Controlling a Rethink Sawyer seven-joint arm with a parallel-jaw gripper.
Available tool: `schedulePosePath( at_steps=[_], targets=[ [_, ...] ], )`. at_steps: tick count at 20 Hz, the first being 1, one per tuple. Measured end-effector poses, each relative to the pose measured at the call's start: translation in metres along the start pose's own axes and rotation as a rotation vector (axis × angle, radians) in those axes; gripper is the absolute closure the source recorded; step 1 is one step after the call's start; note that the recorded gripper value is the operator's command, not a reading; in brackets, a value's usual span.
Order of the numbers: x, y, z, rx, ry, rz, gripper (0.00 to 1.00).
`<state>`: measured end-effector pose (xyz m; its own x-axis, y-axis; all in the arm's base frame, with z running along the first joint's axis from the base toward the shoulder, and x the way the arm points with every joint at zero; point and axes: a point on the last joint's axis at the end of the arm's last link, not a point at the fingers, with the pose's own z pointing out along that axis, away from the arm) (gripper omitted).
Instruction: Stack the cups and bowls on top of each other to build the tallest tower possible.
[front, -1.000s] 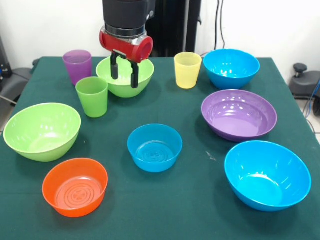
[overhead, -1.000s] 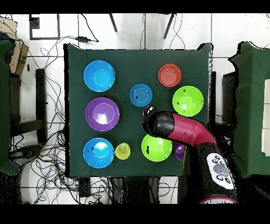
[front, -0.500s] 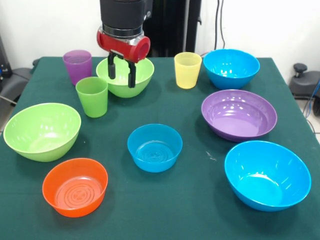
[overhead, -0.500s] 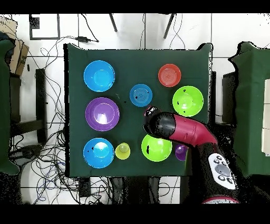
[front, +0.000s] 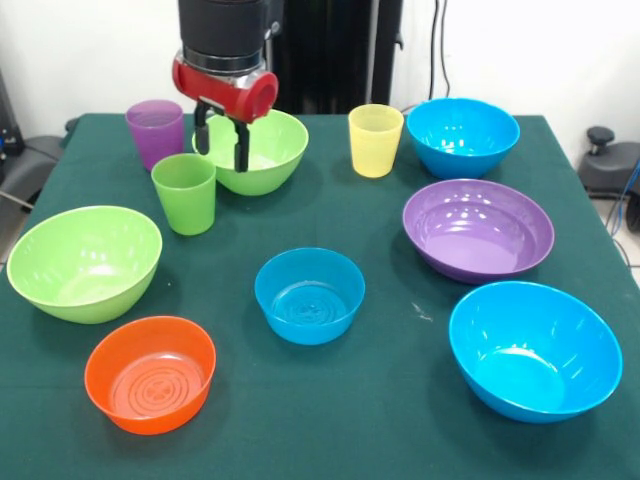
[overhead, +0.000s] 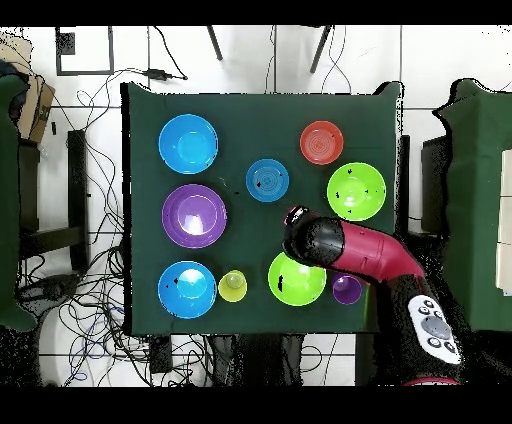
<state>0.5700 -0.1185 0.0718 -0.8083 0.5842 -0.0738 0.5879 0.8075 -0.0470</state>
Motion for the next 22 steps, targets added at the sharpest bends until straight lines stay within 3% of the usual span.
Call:
schedulePosePath(
  at_steps=[6,22],
  targets=[
    [-0.001,-0.014,0.006,0.011,0.006,-0.001,0.0],
    [0.022,-0.014,0.045,0.014,0.042,-0.04,0.0]
  ],
)
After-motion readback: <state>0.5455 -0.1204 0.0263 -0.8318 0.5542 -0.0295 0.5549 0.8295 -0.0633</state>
